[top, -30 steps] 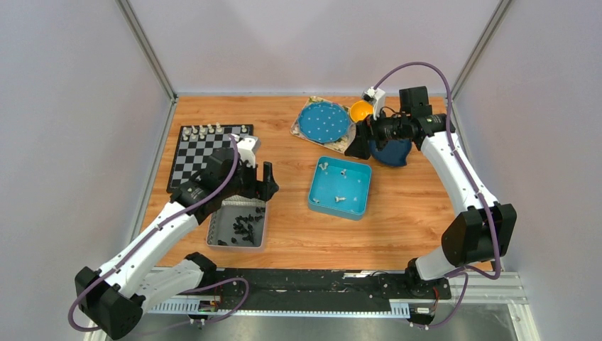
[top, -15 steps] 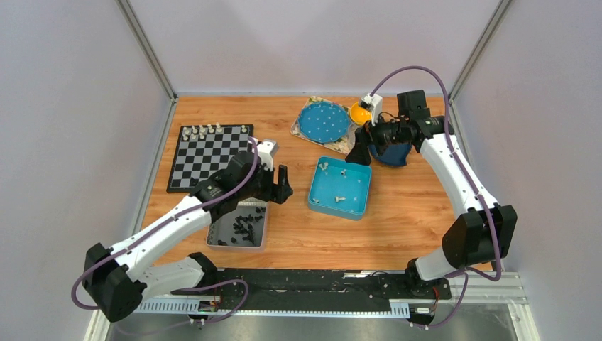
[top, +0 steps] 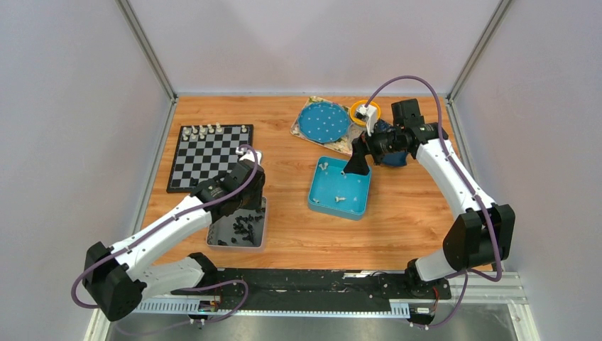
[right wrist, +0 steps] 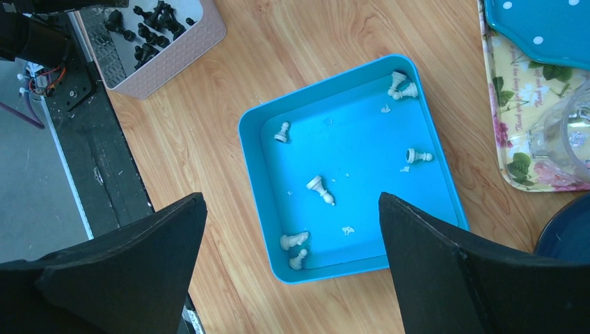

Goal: Set up the chess pieces on the board

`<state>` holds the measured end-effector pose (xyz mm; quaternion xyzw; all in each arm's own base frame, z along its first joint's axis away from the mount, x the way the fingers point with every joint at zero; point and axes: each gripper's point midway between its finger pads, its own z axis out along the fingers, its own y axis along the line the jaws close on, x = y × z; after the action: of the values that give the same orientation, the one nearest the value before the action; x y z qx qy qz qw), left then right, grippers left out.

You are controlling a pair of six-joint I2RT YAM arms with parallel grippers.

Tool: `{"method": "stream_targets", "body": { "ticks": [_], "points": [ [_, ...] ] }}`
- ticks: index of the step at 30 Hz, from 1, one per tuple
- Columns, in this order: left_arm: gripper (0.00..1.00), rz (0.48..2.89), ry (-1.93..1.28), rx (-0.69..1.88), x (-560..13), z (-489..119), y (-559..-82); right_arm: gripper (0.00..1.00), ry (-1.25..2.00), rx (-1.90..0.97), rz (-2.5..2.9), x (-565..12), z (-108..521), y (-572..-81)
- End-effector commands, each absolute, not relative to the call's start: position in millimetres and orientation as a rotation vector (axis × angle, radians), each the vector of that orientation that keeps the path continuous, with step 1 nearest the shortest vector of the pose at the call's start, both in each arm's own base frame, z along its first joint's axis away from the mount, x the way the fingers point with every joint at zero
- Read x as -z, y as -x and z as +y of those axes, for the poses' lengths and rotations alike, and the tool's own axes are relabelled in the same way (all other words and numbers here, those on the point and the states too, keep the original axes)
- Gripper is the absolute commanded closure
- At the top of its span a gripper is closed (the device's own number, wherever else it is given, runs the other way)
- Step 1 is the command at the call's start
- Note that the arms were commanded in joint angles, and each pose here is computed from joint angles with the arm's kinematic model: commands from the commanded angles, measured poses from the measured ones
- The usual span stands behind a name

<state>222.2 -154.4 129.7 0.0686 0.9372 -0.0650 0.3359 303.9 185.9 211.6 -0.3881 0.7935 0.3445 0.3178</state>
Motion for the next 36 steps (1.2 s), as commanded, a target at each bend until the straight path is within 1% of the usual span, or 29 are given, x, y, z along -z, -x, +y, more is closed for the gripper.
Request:
{"method": "stream_targets", "body": {
  "ticks": [1,3,6,7,13,16,21,26,31,36],
  "points": [
    [0.58,2.521,-0.13,-0.083,-116.5,-105.3,-206.1,0.02,1.062,-0.928,2.004,-223.2,194.9,-307.0],
    [0.64,2.54,-0.102,-0.088,-112.8,-99.4,-205.6,0.02,1.068,-0.935,2.007,-221.2,196.7,-306.7],
    [0.66,2.559,-0.105,-0.032,-105.1,-102.3,-202.4,0.02,1.076,-0.937,2.003,-221.5,197.5,-305.4],
    [0.68,2.59,-0.107,0.0,-95.9,-103.3,-197.2,0.02,1.077,-0.938,2.003,-221.5,198.0,-305.1],
    [0.68,2.638,-0.063,0.144,-68.4,-112.2,-194.2,0.03,1.079,-0.927,2.008,-220.8,197.5,-304.4],
    [0.68,2.622,-0.036,0.216,-66.4,-121.2,-200.9,0.03,1.076,-0.923,2.01,-220.4,196.4,-303.8],
    [0.66,2.626,-0.005,0.263,-61.4,-130.0,-205.5,0.03,1.077,-0.92,2.012,-219.8,196.6,-304.3],
    [0.65,2.624,0.023,0.269,-57.1,-130.5,-208.5,0.03,1.078,-0.921,2.017,-217.9,196.4,-304.3],
    [0.66,2.644,0.048,0.186,-52.3,-120.4,-210.8,0.03,1.079,-0.921,2.019,-217.0,196.5,-305.0],
    [0.67,2.667,0.037,0.16,-48.2,-118.9,-210.5,0.03,1.079,-0.921,2.019,-217.4,196.5,-305.0]
  ]
}}
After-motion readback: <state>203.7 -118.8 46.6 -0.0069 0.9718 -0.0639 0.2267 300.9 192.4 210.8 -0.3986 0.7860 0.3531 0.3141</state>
